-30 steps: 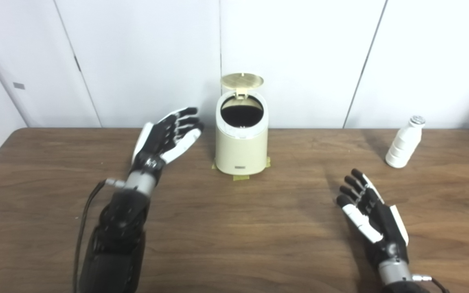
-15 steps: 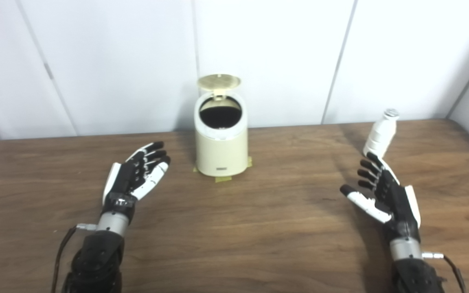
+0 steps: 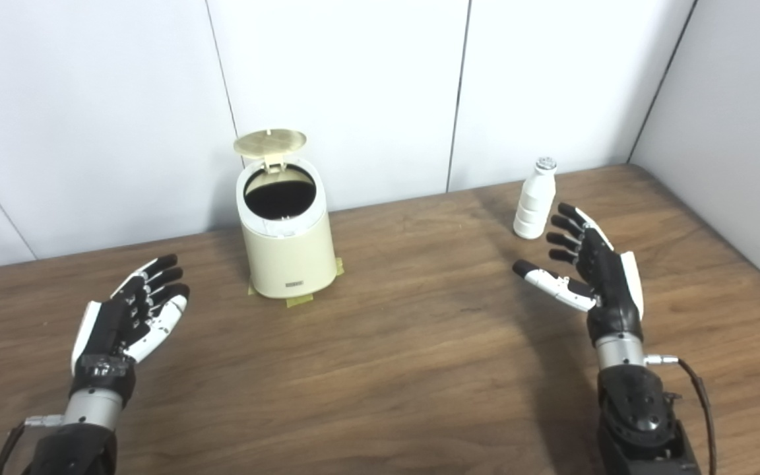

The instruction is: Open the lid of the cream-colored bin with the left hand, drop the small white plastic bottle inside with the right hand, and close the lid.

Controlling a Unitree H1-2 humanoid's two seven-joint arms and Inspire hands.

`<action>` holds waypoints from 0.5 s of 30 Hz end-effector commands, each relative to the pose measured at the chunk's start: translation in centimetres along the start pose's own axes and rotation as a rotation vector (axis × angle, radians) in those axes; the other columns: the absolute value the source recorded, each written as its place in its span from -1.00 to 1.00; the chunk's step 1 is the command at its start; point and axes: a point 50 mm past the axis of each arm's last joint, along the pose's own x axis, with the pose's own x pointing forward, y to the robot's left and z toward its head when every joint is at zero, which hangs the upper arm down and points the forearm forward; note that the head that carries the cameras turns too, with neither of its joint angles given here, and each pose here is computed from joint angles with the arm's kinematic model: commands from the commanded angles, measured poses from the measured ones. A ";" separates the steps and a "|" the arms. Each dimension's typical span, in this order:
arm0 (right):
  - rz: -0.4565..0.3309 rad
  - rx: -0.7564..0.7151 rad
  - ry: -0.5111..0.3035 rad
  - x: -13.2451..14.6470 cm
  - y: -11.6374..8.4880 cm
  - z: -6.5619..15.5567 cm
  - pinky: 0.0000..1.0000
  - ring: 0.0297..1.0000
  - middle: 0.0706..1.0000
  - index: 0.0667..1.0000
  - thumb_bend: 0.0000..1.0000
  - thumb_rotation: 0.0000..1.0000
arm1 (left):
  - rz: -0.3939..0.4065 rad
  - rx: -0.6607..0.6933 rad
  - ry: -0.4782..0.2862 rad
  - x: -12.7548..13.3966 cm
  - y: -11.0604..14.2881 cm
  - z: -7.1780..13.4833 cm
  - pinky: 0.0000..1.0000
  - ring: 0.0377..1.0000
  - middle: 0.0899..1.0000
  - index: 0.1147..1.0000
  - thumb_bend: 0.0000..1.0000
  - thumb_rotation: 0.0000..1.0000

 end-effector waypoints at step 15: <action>-0.108 -0.200 -0.114 6.9 -2.9 3.5 0.47 0.69 0.74 0.74 0.60 -0.65 | 0.000 0.069 -0.034 -0.1 0.8 1.5 0.72 0.59 0.58 0.67 -0.39 -0.57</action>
